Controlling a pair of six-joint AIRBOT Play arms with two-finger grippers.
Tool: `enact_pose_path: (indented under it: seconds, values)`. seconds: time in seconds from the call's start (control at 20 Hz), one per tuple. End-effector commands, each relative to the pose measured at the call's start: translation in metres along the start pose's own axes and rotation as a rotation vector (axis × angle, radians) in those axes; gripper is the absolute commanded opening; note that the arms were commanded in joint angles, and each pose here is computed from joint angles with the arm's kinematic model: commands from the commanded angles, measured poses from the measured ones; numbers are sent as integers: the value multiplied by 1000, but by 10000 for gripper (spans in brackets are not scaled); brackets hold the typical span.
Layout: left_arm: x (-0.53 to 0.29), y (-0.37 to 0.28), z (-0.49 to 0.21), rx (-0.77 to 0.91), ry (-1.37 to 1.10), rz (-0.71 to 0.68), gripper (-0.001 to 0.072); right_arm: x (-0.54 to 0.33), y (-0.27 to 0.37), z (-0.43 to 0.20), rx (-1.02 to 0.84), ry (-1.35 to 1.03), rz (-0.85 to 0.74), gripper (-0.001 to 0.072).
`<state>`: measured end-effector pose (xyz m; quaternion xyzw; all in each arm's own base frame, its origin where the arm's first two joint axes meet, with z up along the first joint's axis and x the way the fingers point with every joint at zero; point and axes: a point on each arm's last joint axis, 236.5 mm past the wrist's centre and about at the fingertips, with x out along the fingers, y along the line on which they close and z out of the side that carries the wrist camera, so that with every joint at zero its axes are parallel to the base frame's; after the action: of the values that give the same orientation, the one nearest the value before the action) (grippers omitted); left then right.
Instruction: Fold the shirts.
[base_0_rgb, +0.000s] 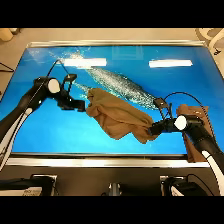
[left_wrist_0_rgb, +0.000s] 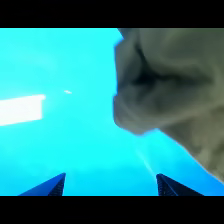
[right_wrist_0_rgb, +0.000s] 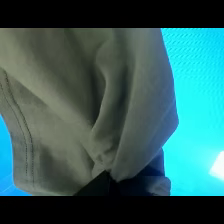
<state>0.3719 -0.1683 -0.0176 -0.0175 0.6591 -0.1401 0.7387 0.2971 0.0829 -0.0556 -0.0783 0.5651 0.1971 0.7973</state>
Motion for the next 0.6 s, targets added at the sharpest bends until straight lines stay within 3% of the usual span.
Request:
enact_pose_path:
  seconds: [0.0,0.2,0.45,0.55]
  values:
    - [20,-41,-53,-140,93,-238,667,0,2,-5,-7,19,6,23]
    - [66,-117,-68,-274,53,-429,643,0,3,-7,-6,28,11,24]
    - [102,-164,-71,-342,47,-471,643,0,8,-18,-4,77,34,23]
    - [109,-169,-71,-379,60,-484,540,-1,9,-21,-5,88,38,24]
